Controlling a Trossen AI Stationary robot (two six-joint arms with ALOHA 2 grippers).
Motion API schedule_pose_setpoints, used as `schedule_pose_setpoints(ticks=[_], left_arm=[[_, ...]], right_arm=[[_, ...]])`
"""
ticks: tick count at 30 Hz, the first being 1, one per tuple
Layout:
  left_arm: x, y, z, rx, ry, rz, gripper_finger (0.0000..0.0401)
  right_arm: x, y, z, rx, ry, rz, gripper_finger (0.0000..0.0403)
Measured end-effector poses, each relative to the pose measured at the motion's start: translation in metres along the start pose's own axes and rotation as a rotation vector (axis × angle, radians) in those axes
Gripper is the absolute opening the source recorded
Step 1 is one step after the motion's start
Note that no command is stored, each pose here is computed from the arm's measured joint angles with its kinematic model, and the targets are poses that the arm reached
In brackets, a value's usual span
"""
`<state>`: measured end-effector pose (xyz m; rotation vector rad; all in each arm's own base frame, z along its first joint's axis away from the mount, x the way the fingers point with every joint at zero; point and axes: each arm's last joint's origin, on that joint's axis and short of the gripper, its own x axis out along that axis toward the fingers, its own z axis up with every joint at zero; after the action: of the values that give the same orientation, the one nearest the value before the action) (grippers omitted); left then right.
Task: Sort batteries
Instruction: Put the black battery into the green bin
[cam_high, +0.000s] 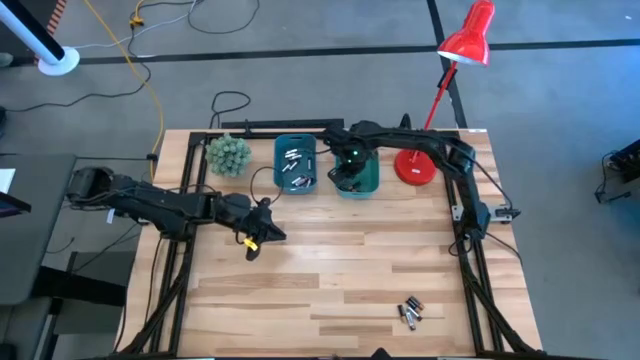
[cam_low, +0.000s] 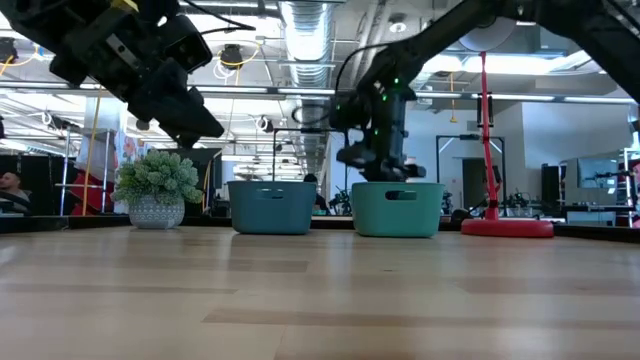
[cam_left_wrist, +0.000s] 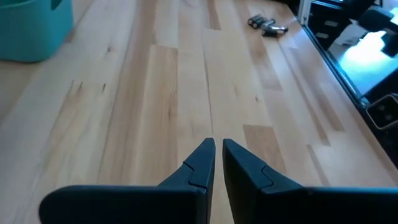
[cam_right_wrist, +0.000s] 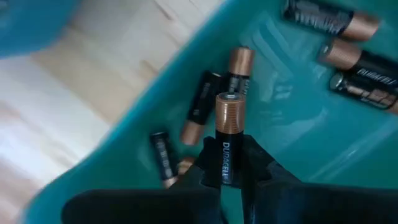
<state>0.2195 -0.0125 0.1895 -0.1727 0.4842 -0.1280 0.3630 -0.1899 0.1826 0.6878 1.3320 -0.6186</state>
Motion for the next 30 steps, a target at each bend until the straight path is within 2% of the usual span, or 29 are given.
schedule_pose_setpoints(ticks=[7,19,24,27,30], left_arm=[[-0.002,0.011,-0.002,-0.006,0.036,-0.029,0.0026],[-0.003,0.016,-0.002,-0.036,0.038,-0.030,0.0026],[-0.003,0.016,-0.002,-0.044,0.038,-0.029,0.0026],[-0.003,0.016,-0.002,-0.029,0.036,-0.027,0.0026],[-0.002,0.013,-0.001,0.003,0.033,-0.033,0.0026]], right_arm=[[0.009,-0.015,0.005,0.061,0.032,-0.018,0.0062],[-0.001,-0.016,0.005,0.037,0.000,-0.006,0.0147],[-0.038,-0.015,0.001,0.023,-0.091,0.027,0.0164],[-0.075,-0.012,-0.010,0.011,-0.172,0.058,0.0164],[-0.119,-0.004,-0.033,-0.027,-0.250,0.086,0.0157]])
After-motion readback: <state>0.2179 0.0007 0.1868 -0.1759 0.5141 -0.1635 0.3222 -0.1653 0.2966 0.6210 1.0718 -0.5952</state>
